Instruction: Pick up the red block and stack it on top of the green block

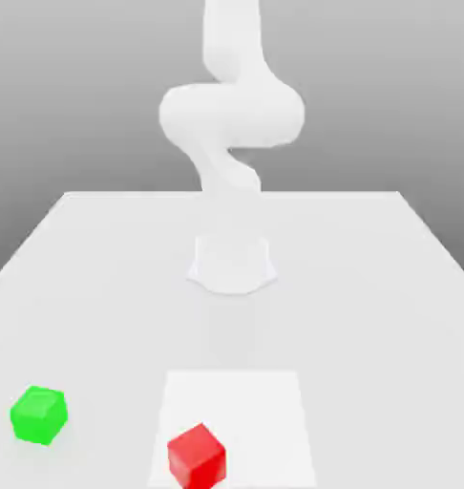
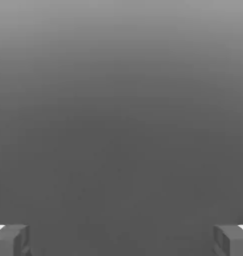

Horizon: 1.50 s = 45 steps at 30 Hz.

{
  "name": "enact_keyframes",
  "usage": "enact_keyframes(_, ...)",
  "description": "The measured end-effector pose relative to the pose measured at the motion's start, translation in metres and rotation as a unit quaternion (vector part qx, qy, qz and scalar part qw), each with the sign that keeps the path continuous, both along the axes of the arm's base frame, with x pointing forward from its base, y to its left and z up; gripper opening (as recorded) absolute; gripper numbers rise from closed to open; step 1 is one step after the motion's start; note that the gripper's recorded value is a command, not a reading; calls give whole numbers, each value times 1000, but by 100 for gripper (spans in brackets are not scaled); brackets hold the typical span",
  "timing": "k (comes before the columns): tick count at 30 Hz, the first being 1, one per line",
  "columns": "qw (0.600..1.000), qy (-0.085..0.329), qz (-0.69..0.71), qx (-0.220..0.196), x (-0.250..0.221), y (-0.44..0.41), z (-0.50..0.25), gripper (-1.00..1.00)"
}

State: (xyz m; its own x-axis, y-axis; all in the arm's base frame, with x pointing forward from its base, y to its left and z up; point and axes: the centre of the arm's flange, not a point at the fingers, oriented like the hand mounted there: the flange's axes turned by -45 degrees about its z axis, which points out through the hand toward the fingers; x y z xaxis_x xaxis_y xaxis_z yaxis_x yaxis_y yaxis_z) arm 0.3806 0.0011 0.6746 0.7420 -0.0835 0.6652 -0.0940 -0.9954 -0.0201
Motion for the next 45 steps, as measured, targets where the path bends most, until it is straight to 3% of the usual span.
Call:
enact_keyframes(6,992,83,-98,22,69,-9,-101,0)
enact_keyframes(13,963,169,-201,58,113,-28,-230,0)
enact_keyframes(25,871,302,-356,152,108,-44,-443,0)
enact_keyframes(30,858,315,-372,165,105,-43,-512,0)
enact_keyframes(31,857,315,-372,165,104,-43,-523,-100)
enact_keyframes(37,858,314,-371,165,104,-43,-529,-100)
enact_keyframes(42,857,315,-372,166,104,-43,-480,-100)
enact_keyframes(45,830,304,-431,183,92,-101,-458,-100)
